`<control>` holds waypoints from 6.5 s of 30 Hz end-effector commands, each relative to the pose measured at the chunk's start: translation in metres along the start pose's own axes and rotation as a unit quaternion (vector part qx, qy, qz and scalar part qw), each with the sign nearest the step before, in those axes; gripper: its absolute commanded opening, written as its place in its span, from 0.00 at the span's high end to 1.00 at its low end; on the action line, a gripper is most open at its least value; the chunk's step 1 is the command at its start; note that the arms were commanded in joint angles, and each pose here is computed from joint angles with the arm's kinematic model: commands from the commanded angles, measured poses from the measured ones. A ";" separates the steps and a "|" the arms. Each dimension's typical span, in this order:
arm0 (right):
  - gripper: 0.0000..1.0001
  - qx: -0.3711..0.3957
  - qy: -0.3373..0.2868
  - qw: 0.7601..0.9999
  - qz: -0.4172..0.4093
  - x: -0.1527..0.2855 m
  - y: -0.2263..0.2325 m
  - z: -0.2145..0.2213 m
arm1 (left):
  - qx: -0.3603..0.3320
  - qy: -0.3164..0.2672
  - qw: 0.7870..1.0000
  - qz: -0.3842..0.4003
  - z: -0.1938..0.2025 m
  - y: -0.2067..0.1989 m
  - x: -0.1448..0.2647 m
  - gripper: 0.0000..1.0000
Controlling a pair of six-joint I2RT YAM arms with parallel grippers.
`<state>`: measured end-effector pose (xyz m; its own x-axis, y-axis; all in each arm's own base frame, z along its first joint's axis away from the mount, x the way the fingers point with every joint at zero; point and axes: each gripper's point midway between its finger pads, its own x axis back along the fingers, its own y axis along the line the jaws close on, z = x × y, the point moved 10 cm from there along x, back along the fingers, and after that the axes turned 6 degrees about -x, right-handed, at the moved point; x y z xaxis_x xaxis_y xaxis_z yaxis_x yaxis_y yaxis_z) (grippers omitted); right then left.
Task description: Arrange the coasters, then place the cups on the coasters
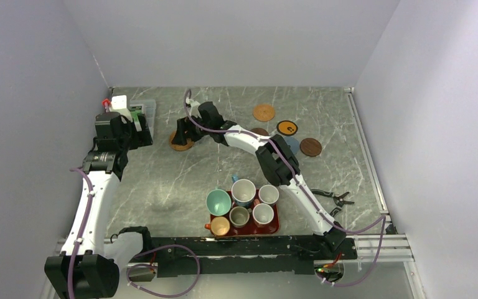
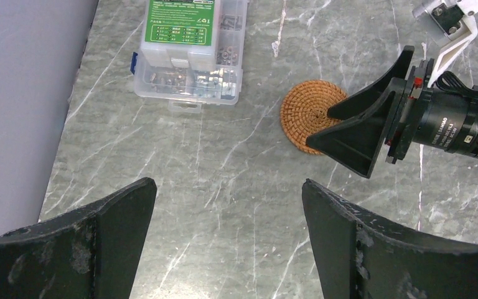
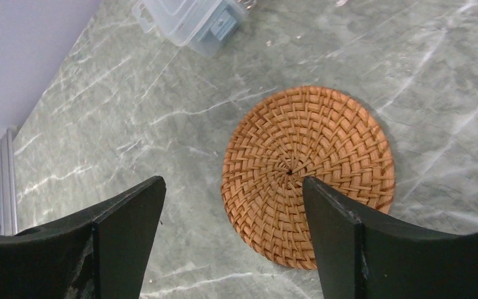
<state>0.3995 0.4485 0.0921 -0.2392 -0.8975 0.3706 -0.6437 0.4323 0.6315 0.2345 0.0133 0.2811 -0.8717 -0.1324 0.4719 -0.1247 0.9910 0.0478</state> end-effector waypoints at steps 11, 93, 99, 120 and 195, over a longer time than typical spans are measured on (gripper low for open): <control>0.06 0.131 -0.081 0.987 0.042 0.116 0.076 -0.069 | 0.009 -0.026 1.000 -0.008 -0.007 0.000 0.003 0.07; 0.14 -0.111 0.078 0.987 0.085 0.105 -0.033 0.084 | 0.012 -0.001 1.000 0.004 -0.003 -0.003 -0.008 0.07; 0.14 -0.104 0.080 0.988 0.082 0.108 -0.027 0.085 | 0.013 0.001 1.000 0.005 -0.003 -0.003 -0.010 0.07; 0.03 -0.036 -0.042 0.998 0.035 0.127 0.027 -0.022 | 0.013 -0.001 1.000 -0.003 -0.003 -0.002 -0.008 0.07; 0.19 -0.197 -0.006 0.974 0.111 0.171 -0.078 0.044 | 0.017 -0.008 1.000 0.001 -0.004 -0.002 -0.003 0.07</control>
<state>0.3812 0.2536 0.0985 -0.3810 -0.8014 0.4611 -0.3014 0.5791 0.7575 0.2398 0.0129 0.2734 -0.8526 -0.1382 0.5039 -0.1378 0.9897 0.0384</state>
